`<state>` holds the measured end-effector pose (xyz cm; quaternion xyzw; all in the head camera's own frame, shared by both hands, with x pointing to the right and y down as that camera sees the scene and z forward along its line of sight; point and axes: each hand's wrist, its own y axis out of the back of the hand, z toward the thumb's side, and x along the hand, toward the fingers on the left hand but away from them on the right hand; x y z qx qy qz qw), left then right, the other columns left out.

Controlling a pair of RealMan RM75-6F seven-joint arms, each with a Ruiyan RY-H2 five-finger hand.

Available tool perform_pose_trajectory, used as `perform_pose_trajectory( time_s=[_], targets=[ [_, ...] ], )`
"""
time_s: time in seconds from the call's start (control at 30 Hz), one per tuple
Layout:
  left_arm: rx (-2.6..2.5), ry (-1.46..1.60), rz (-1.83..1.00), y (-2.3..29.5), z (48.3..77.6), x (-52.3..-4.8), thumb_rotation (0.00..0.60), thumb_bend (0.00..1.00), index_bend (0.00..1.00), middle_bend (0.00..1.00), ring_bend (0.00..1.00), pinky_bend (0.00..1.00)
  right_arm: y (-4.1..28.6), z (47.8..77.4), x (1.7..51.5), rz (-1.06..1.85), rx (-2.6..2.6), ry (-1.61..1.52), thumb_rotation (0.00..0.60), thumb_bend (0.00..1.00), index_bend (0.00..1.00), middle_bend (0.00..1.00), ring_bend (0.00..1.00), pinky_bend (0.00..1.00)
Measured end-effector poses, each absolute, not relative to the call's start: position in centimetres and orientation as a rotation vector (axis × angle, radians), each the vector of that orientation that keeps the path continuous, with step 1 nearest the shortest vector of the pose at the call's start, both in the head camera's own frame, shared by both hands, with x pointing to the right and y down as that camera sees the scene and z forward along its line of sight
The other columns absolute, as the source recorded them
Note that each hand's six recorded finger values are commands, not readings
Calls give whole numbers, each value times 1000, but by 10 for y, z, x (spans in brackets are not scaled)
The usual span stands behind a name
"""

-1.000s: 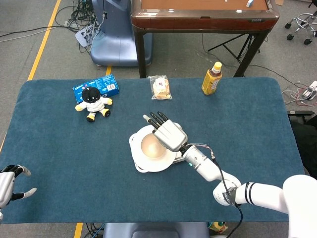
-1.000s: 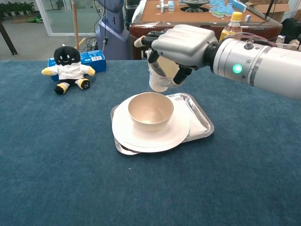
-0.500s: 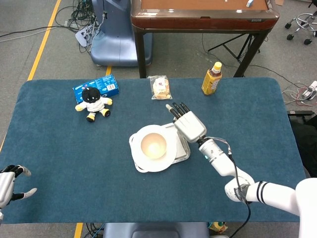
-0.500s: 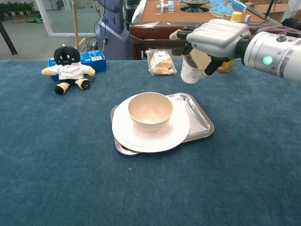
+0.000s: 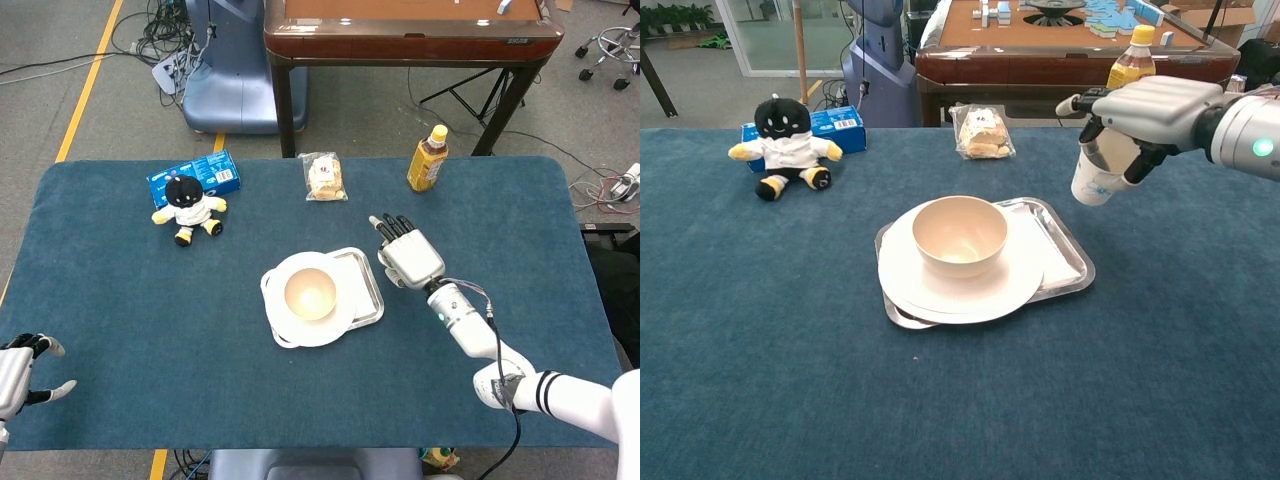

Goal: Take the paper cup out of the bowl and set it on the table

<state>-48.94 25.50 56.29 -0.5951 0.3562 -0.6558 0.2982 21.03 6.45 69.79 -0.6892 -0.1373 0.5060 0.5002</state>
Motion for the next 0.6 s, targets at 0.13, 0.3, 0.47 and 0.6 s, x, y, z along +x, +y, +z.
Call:
perform_pose_trajectory(
  time_s=[0.13, 0.3, 0.47, 0.6],
  targets=[
    [-1581, 950, -1742, 255, 562, -490, 600, 17, 471, 414, 284, 385, 69, 707, 215, 1254, -1689, -322, 600, 471, 643, 68, 0, 108],
    [-1580, 954, -1742, 254, 562, -490, 600, 17, 471, 414, 284, 385, 73, 715, 215, 1270, -1716, -322, 600, 472, 644, 68, 0, 108],
    [-1580, 958, -1740, 254, 561, -490, 600, 17, 471, 414, 284, 385, 78, 719, 210, 1262, -1734, -315, 600, 471, 643, 68, 0, 108],
    [-1579, 961, -1738, 254, 560, -491, 600, 16, 471, 414, 284, 385, 79, 721, 208, 1259, -1740, -310, 600, 470, 643, 68, 0, 108]
  ],
)
